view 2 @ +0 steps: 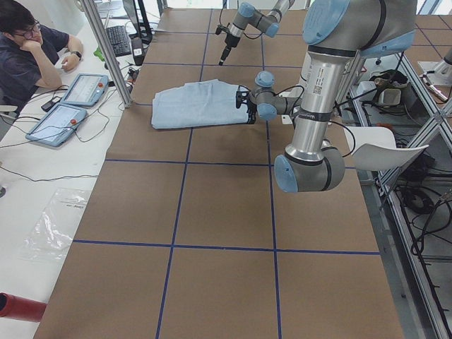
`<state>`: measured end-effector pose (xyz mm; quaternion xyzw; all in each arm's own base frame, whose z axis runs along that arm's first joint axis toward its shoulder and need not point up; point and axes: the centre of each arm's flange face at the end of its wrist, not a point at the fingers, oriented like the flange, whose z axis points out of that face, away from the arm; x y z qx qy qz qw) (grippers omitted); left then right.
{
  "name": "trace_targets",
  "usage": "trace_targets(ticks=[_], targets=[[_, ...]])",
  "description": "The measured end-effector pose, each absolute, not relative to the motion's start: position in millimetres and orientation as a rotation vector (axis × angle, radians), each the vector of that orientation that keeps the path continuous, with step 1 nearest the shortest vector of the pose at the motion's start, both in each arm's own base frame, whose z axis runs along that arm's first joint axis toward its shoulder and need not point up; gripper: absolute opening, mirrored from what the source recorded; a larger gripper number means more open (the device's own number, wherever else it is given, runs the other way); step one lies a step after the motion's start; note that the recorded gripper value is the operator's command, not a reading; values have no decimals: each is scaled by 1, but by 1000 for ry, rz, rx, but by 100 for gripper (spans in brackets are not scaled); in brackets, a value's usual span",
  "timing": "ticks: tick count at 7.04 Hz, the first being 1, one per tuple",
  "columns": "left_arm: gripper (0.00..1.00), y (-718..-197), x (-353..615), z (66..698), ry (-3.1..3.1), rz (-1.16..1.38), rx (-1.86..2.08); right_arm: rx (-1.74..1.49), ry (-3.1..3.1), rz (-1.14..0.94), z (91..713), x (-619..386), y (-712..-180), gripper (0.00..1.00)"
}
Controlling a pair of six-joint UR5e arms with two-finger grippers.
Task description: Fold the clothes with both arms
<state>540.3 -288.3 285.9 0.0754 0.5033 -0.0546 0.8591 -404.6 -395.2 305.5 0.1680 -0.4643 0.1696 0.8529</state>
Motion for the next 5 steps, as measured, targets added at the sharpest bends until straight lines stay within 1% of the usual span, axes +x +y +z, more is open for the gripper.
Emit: trace_targets(ticks=[5], targets=[[44, -272, 552, 282, 1062, -87, 143, 352, -969, 355, 309, -408, -395, 100]])
